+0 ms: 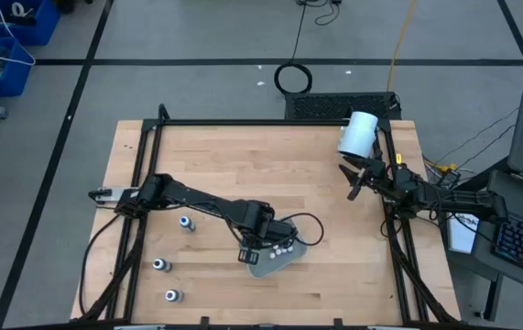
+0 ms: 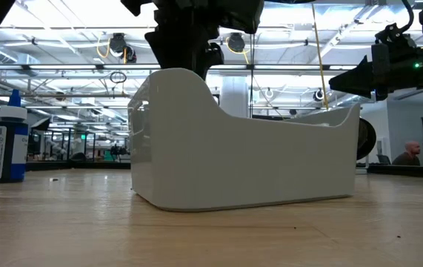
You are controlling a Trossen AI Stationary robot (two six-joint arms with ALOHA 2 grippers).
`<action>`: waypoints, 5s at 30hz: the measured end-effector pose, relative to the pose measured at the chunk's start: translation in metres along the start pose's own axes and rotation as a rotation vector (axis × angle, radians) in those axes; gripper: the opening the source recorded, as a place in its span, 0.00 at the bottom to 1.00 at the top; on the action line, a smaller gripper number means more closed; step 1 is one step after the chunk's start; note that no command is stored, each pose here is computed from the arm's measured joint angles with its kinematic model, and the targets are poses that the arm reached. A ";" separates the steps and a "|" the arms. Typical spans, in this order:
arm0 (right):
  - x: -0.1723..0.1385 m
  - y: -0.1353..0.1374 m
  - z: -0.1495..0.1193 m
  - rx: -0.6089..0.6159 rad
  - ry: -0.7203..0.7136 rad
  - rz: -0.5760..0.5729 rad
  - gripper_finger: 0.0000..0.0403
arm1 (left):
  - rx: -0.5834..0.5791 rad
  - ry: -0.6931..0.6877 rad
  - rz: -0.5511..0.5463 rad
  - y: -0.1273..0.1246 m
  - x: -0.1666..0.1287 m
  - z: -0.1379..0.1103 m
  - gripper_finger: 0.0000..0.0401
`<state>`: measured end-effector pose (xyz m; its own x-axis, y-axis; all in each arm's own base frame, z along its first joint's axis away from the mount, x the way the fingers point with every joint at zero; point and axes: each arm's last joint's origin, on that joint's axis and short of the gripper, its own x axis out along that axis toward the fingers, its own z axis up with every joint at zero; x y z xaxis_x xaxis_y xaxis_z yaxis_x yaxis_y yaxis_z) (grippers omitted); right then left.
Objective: Pick & Place food coloring
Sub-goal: Put the large green food coloring bottle in the gray bin, then put the large blue food coloring bottle in the gray bin
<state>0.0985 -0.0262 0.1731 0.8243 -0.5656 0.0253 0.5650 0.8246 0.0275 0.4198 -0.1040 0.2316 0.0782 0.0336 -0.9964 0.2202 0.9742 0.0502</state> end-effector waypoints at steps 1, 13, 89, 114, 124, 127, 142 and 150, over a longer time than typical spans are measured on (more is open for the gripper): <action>0.000 0.000 0.000 0.000 0.000 0.000 0.35 | 0.000 0.000 0.000 0.000 0.000 0.000 0.30; 0.000 0.000 0.000 0.000 0.000 0.000 0.35 | 0.011 -0.008 0.008 0.001 0.000 0.001 0.30; 0.000 0.000 0.000 -0.001 0.003 0.000 0.35 | -1.248 0.045 0.058 -0.014 -0.025 -0.217 0.59; 0.000 0.000 0.000 -0.002 0.003 0.000 0.35 | -1.268 0.116 0.004 -0.006 0.000 -0.223 0.59; 0.000 0.000 0.000 -0.002 0.003 0.000 0.35 | -1.222 0.125 -0.008 -0.007 0.000 -0.223 0.59; 0.000 0.000 0.000 -0.002 0.003 0.000 0.35 | -1.219 0.115 0.005 -0.006 0.000 -0.223 0.59; 0.000 0.000 0.000 -0.002 0.003 0.000 0.35 | -1.225 0.101 0.008 -0.006 0.000 -0.222 0.30; 0.000 0.000 0.000 -0.002 0.003 0.000 0.35 | -1.190 0.042 -0.012 -0.005 -0.013 -0.214 0.30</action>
<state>0.0988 -0.0262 0.1728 0.8244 -0.5656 0.0222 0.5651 0.8246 0.0259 0.2095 -0.0619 0.2295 0.0451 0.0090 -0.9989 -0.8217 0.5691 -0.0320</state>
